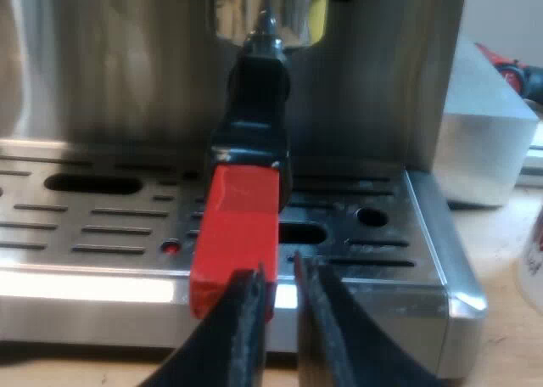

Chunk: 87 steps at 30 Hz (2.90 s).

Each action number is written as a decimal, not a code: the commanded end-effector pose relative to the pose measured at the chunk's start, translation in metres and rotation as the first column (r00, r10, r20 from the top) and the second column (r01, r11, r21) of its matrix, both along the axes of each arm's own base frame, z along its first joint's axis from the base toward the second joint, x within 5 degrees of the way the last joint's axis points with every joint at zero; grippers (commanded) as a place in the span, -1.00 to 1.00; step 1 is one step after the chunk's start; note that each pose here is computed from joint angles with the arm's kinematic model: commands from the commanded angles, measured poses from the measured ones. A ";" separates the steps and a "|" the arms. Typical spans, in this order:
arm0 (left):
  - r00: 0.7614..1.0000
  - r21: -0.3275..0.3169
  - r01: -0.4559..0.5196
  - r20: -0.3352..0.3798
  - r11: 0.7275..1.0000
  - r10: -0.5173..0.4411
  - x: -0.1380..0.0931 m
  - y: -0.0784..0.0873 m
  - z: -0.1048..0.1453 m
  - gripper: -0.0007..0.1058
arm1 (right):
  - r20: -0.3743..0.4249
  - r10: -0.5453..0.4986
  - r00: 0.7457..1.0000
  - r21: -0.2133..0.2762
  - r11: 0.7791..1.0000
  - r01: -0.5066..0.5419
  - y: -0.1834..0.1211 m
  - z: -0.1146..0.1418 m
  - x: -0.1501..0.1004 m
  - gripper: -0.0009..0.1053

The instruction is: Grind coffee beans and then tamp

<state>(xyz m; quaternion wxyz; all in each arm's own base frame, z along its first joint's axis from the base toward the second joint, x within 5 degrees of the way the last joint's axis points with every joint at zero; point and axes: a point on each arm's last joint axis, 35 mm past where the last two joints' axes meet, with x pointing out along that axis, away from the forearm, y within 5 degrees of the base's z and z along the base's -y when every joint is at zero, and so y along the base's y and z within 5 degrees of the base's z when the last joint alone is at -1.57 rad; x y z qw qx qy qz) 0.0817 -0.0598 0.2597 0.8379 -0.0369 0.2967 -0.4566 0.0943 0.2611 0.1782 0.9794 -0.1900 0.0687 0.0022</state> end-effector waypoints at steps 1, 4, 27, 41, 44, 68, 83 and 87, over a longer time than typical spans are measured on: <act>1.000 -0.008 0.019 0.007 1.000 -0.019 -0.001 -0.001 0.002 0.41 | 0.076 -0.160 0.984 0.020 0.987 0.159 -0.006 0.008 0.015 -0.76; 1.000 -0.008 0.019 0.007 1.000 -0.019 -0.001 -0.001 0.002 0.41 | 0.090 -0.182 0.979 0.019 0.983 0.181 -0.006 0.009 0.014 -0.76; 1.000 -0.008 0.019 0.007 1.000 -0.019 -0.001 -0.001 0.002 0.41 | 0.013 -0.019 1.000 -0.032 0.999 0.019 0.000 0.002 -0.001 -0.76; 1.000 -0.008 0.019 0.007 1.000 -0.019 -0.001 -0.001 0.002 0.41 | -0.023 0.062 0.998 -0.144 0.987 -0.065 0.000 -0.006 -0.020 -0.75; 1.000 -0.008 0.019 0.007 1.000 -0.019 -0.001 -0.001 0.002 0.41 | -0.024 0.089 0.996 -0.138 0.986 -0.091 0.001 -0.003 -0.027 -0.48; 0.985 -0.063 0.035 0.171 0.997 -0.023 -0.020 0.009 0.021 0.41 | -0.327 0.254 0.910 0.129 0.966 -0.224 -0.030 0.101 -0.016 0.28; 0.985 -0.063 0.035 0.171 0.997 -0.023 -0.020 0.009 0.021 0.41 | -0.612 0.259 0.747 0.298 0.951 -0.085 -0.033 0.122 0.029 0.28; 0.986 -0.061 0.034 0.168 0.998 -0.024 -0.020 0.009 0.020 0.41 | -0.690 0.261 0.675 0.273 0.958 -0.092 -0.023 0.108 0.046 0.28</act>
